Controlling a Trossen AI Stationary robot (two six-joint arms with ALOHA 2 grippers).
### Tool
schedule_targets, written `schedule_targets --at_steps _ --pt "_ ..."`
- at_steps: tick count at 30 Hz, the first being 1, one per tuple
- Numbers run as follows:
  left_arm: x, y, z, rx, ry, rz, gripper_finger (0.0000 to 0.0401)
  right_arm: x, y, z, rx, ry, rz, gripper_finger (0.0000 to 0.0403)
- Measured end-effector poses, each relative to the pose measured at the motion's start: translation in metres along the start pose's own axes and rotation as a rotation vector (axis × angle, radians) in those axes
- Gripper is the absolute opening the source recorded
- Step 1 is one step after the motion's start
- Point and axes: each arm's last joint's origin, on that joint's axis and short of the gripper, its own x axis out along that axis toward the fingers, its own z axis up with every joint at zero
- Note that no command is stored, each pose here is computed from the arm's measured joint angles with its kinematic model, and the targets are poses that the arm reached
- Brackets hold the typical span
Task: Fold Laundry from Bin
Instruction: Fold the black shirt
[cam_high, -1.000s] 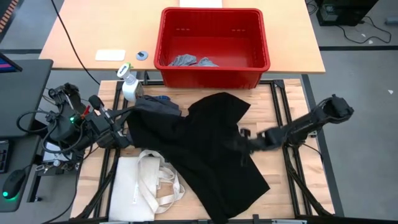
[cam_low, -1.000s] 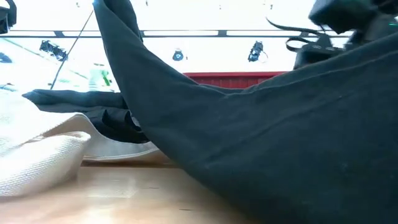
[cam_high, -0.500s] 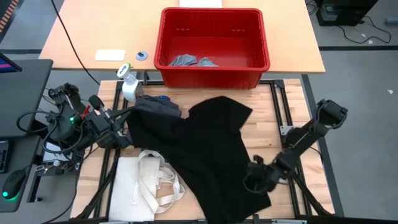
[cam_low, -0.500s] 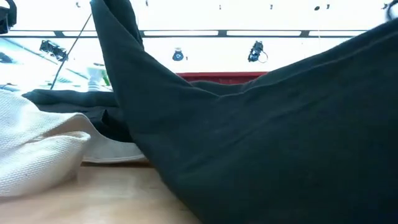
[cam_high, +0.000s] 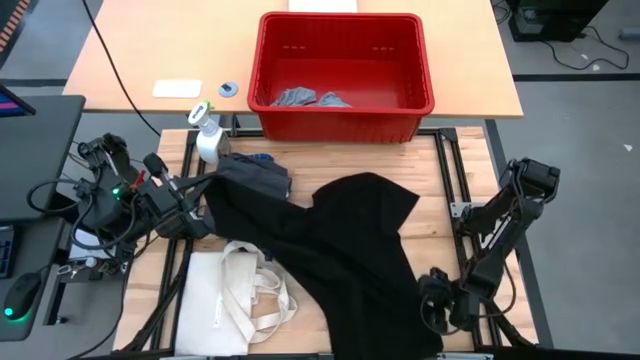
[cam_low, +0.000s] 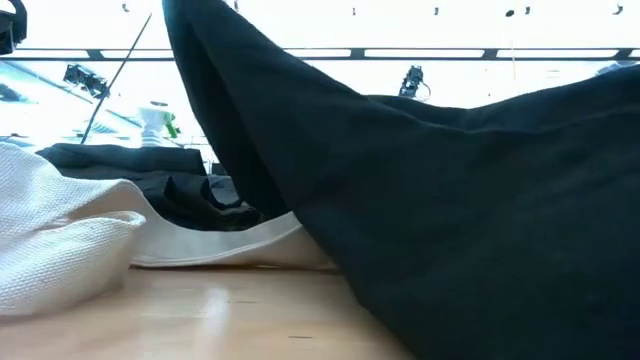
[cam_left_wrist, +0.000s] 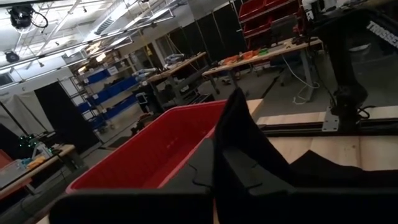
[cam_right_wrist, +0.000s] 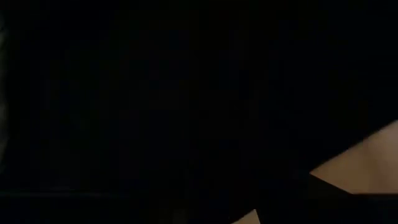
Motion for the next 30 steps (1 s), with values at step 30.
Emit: schedule_targets --at_steps 30 --pt "0.000 -0.003 -0.004 0.020 -0.009 -0.020 0.0013 0.003 -0.172 0.131 0.239 -0.307 -0.854 0.0059"
